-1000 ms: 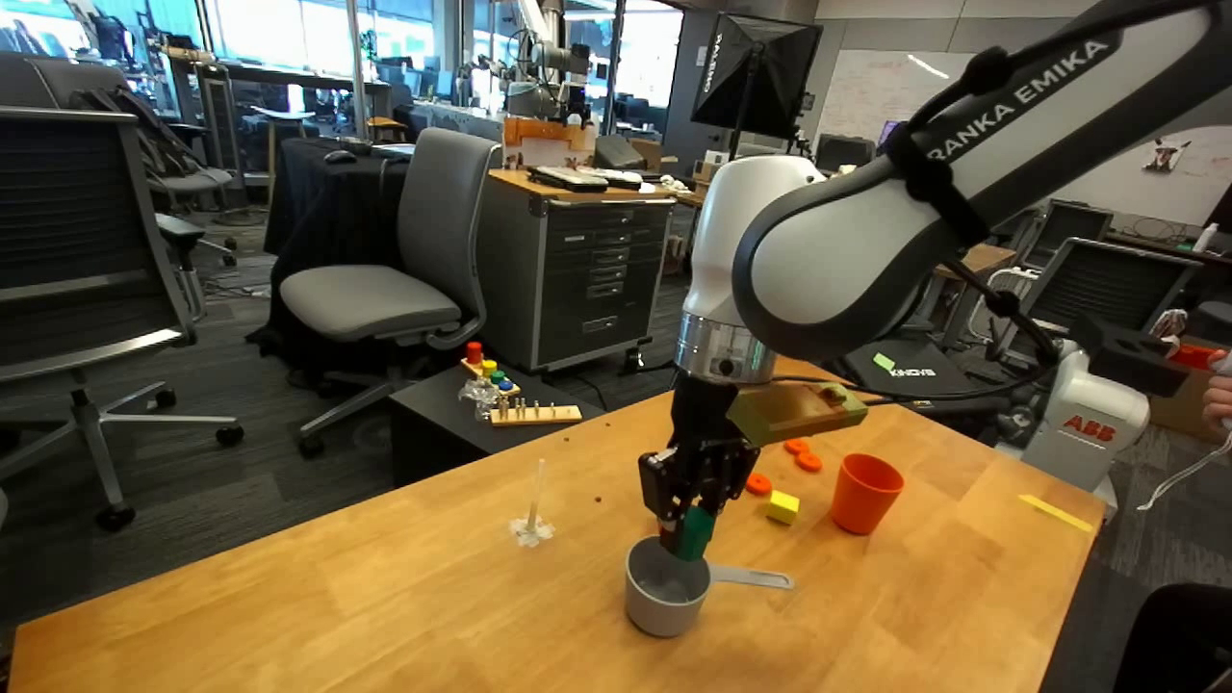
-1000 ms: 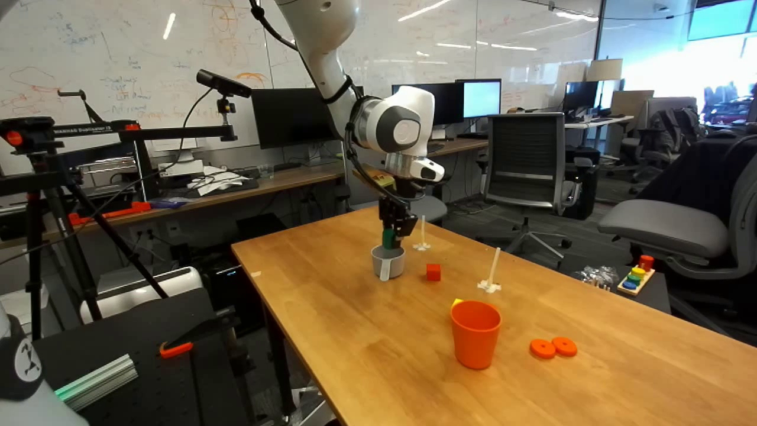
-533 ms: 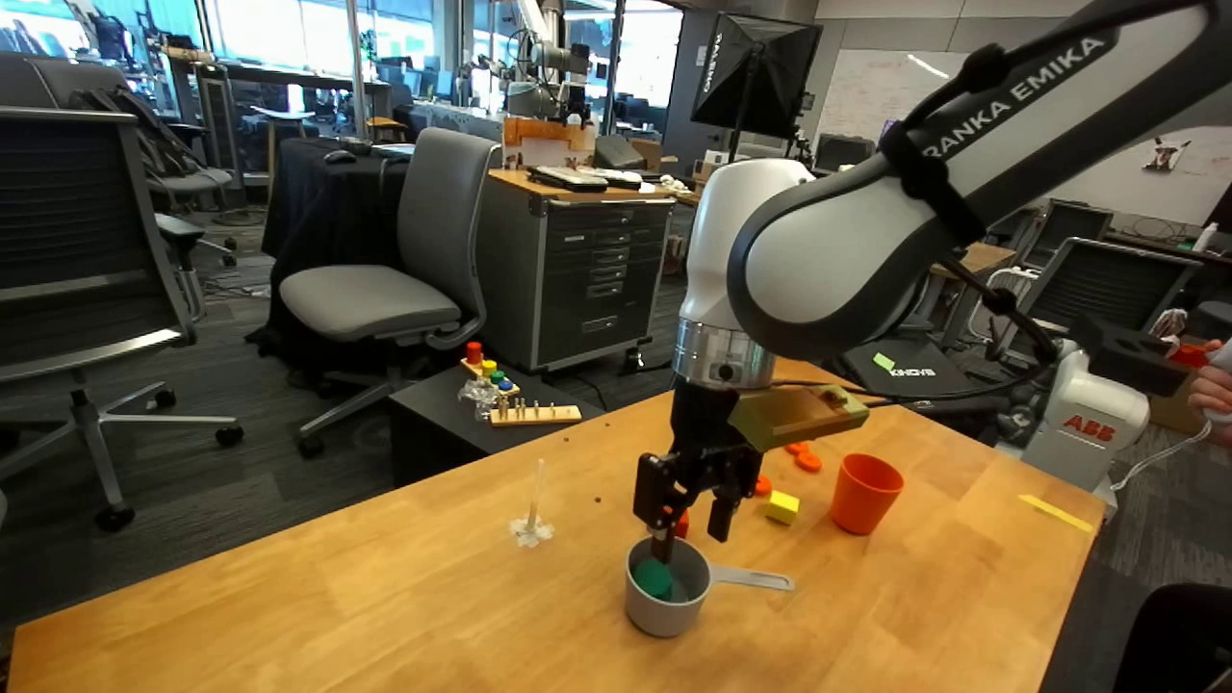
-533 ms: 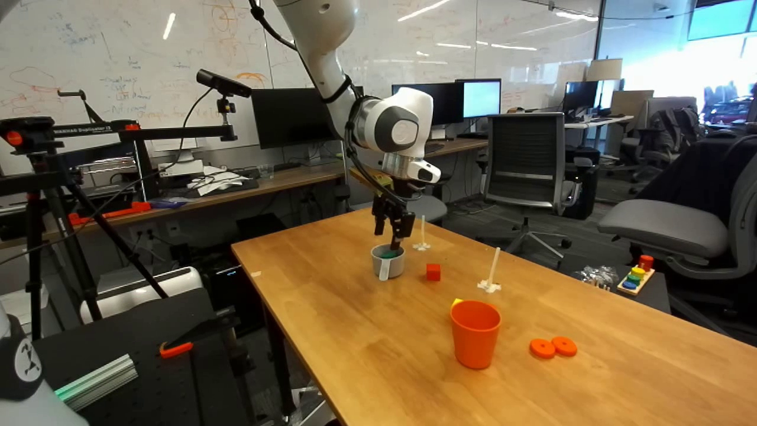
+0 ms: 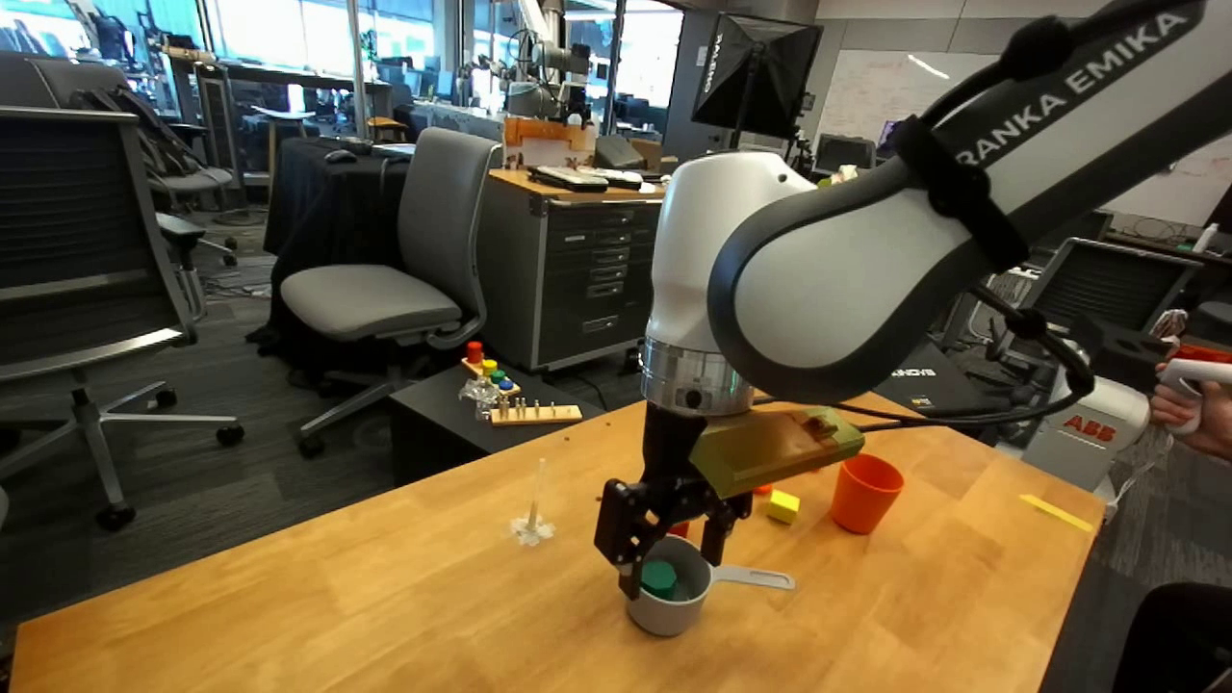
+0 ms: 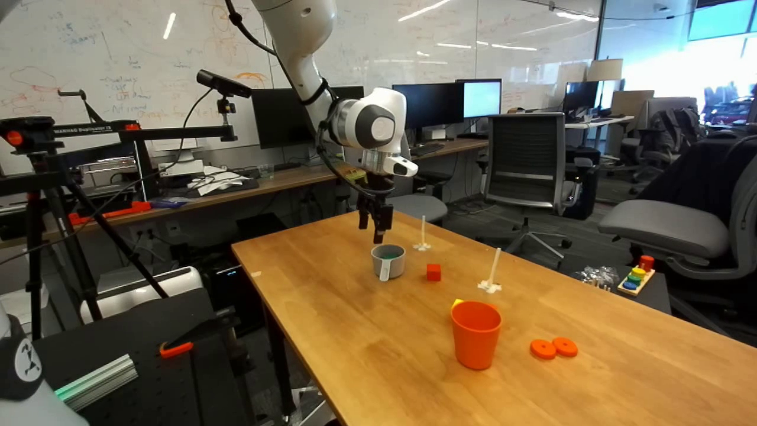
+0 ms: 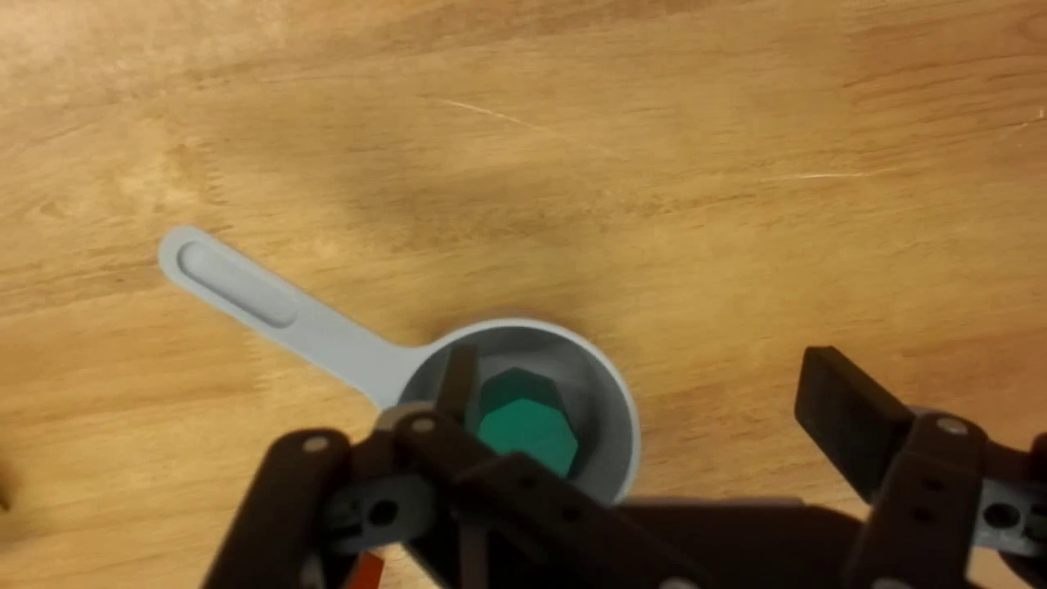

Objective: Put the cubes in the pot

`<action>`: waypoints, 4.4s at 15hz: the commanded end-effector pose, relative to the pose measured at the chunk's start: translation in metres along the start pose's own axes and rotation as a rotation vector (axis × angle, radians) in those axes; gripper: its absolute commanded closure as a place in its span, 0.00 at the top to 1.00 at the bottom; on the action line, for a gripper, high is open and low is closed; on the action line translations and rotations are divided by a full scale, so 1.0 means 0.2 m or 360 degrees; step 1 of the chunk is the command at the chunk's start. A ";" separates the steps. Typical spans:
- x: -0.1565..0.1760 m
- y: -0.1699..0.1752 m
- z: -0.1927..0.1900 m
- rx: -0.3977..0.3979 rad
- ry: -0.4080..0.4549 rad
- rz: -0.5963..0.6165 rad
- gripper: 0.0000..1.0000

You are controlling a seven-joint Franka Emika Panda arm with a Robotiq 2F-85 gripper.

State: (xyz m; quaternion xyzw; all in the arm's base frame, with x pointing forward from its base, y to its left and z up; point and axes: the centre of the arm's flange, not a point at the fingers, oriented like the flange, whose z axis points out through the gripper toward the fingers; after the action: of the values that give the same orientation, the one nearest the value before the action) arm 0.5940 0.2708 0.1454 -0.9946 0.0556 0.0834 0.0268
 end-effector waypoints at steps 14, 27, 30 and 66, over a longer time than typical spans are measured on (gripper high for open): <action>0.33 0.95 -0.23 -0.0073 -0.0001 0.0407 1.00; 0.45 0.58 0.12 0.0571 0.0395 0.1119 1.00; 0.42 0.54 0.11 0.0515 0.0365 0.1237 1.00; 0.52 0.53 0.15 0.0306 0.0438 0.1193 0.12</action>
State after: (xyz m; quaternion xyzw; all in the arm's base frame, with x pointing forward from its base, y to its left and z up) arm 0.6658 0.1506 0.0746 -0.8978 0.4346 -0.0344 0.0626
